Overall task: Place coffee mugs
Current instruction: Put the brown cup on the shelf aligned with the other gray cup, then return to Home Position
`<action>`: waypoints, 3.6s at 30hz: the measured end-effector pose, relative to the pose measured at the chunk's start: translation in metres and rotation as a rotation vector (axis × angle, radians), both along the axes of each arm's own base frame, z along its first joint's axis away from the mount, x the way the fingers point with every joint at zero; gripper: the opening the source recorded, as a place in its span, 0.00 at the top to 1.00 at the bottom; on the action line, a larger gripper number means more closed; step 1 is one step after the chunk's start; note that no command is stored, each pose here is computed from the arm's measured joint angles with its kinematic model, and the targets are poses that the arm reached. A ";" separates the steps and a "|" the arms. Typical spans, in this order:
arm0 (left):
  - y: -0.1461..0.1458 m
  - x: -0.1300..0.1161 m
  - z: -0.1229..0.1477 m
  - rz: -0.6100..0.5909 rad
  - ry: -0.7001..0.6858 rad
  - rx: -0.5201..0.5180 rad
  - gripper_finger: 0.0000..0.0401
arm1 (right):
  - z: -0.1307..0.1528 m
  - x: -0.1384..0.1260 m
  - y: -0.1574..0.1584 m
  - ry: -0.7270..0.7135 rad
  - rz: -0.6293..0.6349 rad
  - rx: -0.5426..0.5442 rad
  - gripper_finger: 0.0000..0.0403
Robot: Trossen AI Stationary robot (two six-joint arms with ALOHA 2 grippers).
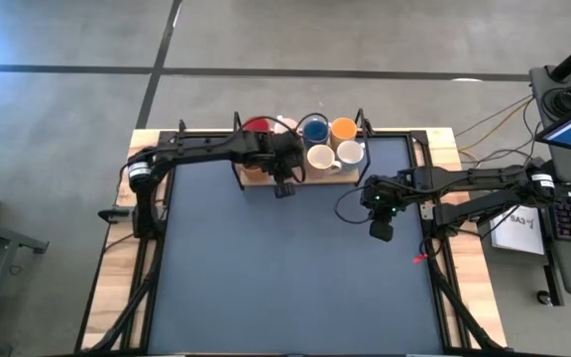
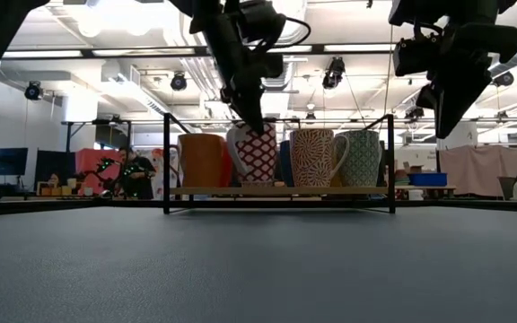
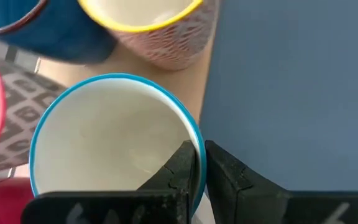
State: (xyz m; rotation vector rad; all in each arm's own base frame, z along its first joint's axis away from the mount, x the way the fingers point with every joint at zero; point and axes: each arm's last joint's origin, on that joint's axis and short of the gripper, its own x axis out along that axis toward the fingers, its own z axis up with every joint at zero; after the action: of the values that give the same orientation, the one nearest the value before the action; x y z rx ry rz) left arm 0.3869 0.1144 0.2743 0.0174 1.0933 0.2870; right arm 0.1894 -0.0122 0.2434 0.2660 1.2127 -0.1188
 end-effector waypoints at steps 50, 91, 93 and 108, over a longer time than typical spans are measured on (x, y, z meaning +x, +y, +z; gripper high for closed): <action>-0.087 -0.145 0.061 0.079 -0.408 -0.088 0.85 | -0.001 -0.019 0.001 -0.529 0.077 -0.094 0.89; -0.115 -0.260 -0.104 -0.042 -1.123 -0.083 0.85 | -0.089 -0.043 0.004 -1.062 -0.084 0.046 0.89; -0.115 -0.260 -0.105 -0.042 -1.119 -0.082 0.85 | -0.089 -0.043 0.003 -1.062 -0.115 0.019 0.89; -0.114 -0.261 -0.115 -0.032 -1.019 -0.059 0.85 | -0.090 -0.044 -0.001 -1.060 -0.219 -0.080 0.89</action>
State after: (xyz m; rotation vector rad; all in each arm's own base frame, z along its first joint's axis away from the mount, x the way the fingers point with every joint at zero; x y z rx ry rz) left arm 0.1258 0.0002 0.1588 -0.1509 0.0879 0.1910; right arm 0.1459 -0.0129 0.1538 0.3282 0.1242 -0.1836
